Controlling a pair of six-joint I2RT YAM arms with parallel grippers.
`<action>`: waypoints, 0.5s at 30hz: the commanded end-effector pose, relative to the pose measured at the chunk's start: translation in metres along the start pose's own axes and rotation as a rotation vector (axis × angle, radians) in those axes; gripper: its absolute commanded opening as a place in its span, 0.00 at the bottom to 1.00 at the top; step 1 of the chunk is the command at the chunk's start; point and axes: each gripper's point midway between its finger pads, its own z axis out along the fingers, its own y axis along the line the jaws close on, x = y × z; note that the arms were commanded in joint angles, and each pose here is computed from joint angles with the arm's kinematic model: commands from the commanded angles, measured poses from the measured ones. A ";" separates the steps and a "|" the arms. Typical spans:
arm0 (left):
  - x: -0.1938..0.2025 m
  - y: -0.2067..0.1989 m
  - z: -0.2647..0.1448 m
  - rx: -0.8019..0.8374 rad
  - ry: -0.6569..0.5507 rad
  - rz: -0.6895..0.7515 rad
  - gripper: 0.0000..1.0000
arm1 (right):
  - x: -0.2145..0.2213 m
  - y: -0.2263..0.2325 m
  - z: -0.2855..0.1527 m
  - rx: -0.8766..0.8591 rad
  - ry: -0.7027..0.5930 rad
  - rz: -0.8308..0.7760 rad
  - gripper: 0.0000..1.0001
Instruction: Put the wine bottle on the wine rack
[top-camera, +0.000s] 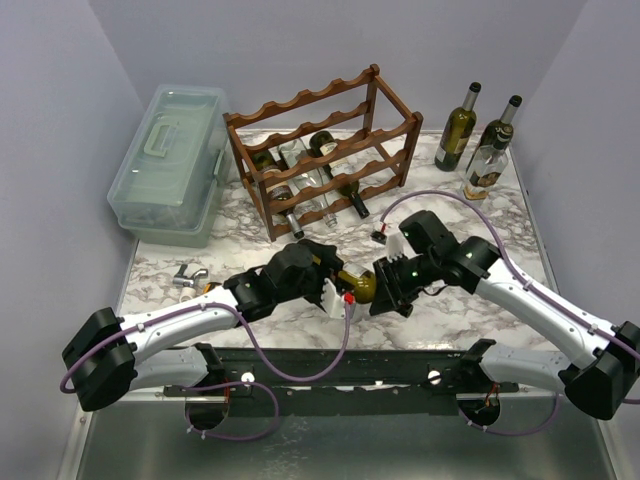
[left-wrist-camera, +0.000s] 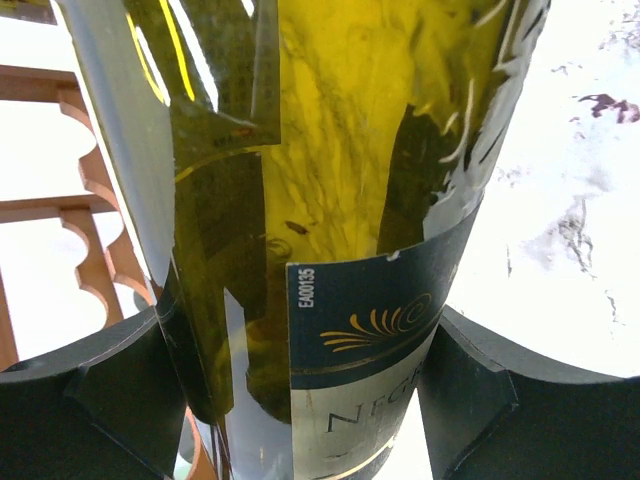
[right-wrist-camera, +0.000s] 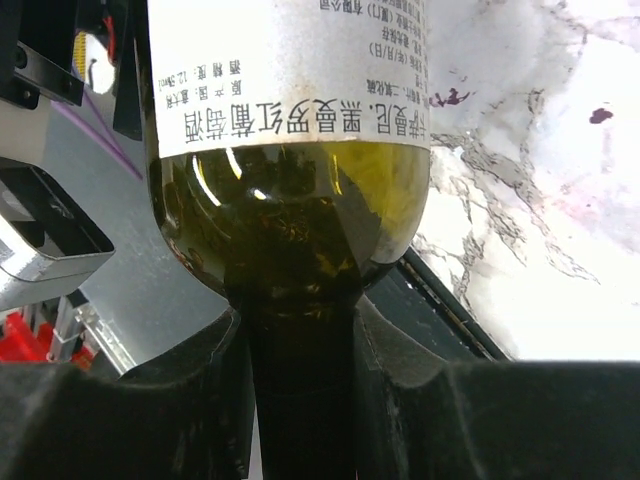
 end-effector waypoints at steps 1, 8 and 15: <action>-0.029 0.069 -0.017 -0.247 -0.099 -0.122 0.86 | -0.028 -0.040 -0.023 0.285 -0.154 0.071 0.01; -0.035 0.090 -0.027 -0.348 -0.138 -0.209 0.92 | -0.045 -0.041 -0.049 0.361 -0.253 0.081 0.01; -0.035 0.132 -0.052 -0.525 -0.170 -0.446 0.99 | -0.048 -0.073 -0.080 0.602 -0.307 0.115 0.01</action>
